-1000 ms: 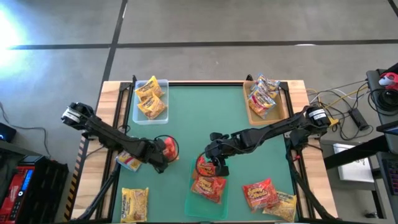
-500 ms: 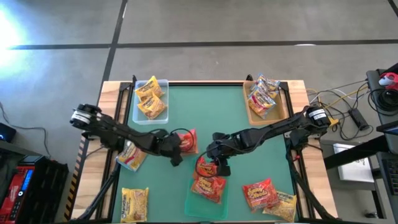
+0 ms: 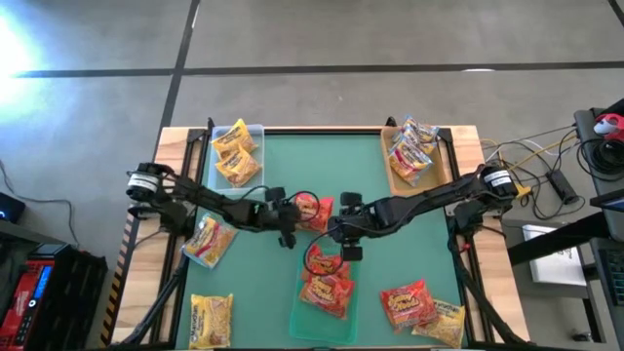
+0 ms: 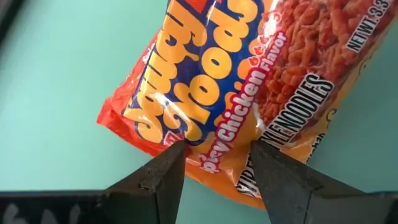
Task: Sort Maruchan noodles
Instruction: Put the red noodle pack into the green bin
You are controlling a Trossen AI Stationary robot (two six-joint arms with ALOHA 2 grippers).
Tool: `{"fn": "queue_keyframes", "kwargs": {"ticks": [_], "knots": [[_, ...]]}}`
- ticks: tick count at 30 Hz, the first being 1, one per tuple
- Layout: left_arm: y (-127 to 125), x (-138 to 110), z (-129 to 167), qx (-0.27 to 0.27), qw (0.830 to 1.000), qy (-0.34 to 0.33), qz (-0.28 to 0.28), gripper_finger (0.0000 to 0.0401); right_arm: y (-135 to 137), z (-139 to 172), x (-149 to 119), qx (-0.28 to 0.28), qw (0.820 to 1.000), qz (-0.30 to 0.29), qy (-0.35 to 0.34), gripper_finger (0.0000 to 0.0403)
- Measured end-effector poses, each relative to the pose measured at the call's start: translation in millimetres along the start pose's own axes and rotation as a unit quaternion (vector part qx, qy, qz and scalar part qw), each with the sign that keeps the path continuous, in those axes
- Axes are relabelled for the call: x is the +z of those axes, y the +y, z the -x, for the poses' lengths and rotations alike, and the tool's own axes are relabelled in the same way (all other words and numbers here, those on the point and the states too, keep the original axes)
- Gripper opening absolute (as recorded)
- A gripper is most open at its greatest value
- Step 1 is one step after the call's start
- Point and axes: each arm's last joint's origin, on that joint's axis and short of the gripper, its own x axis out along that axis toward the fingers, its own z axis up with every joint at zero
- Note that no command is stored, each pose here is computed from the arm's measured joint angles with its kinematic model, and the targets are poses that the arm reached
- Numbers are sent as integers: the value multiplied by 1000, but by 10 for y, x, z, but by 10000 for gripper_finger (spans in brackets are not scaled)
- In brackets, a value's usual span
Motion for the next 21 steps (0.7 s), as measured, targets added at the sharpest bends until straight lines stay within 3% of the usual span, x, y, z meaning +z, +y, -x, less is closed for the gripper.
{"fn": "queue_keyframes", "kwargs": {"ticks": [5,13,18,21], "knots": [[95,67,-129,15,999,-34,-37,166,-189,-29,-45,-97,995,6,27,137],[189,186,-46,14,998,-66,15,166,-675,-121,-143,-125,987,-66,82,137],[198,272,73,-62,985,-83,137,166,-984,-213,-213,-73,986,-111,97,137],[170,253,55,-94,973,-69,198,166,-1124,-276,-253,0,987,-132,89,137]]}}
